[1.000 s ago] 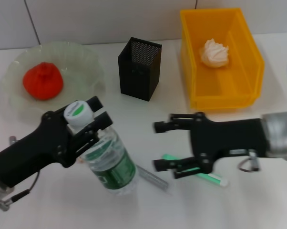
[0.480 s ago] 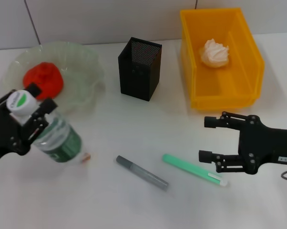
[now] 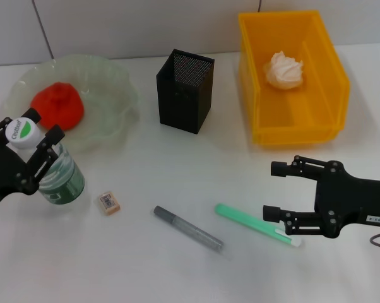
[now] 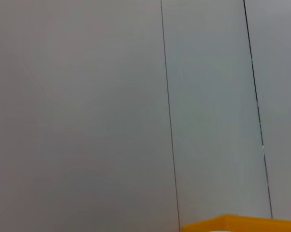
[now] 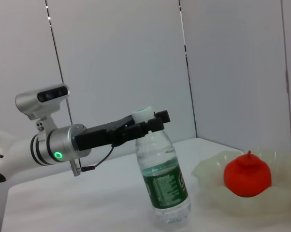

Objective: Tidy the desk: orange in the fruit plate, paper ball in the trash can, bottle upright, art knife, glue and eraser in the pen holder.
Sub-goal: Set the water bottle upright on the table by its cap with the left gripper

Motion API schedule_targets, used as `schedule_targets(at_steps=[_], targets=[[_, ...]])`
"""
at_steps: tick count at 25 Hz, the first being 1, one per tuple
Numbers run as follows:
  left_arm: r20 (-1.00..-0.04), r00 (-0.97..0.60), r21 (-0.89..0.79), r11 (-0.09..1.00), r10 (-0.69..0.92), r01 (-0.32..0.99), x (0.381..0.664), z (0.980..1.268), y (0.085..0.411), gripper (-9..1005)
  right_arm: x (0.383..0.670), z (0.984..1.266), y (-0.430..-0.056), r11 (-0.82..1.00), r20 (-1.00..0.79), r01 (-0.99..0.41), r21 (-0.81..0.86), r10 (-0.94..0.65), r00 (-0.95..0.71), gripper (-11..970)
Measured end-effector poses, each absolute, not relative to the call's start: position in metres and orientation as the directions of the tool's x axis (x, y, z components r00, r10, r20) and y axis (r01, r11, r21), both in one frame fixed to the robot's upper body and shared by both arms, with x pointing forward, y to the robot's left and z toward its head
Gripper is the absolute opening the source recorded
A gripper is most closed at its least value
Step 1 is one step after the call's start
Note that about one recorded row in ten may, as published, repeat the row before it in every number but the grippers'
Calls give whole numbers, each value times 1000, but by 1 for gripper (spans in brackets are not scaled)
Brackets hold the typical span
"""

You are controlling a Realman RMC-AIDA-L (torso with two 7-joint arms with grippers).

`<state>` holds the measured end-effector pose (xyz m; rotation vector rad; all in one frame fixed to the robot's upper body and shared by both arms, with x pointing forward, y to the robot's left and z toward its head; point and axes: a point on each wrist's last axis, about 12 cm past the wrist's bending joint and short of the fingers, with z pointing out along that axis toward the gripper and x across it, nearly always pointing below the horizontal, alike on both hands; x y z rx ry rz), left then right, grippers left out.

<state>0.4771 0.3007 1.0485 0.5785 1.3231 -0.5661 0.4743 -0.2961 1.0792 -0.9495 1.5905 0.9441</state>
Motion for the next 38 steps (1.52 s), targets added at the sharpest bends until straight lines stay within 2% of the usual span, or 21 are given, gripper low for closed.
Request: schedule_targets(at_steps=[38], targets=[[-994,91,97,819,54,565,503,1044,314,442,478,1074,-287,356,-977,-924,136,-109,-186,826]])
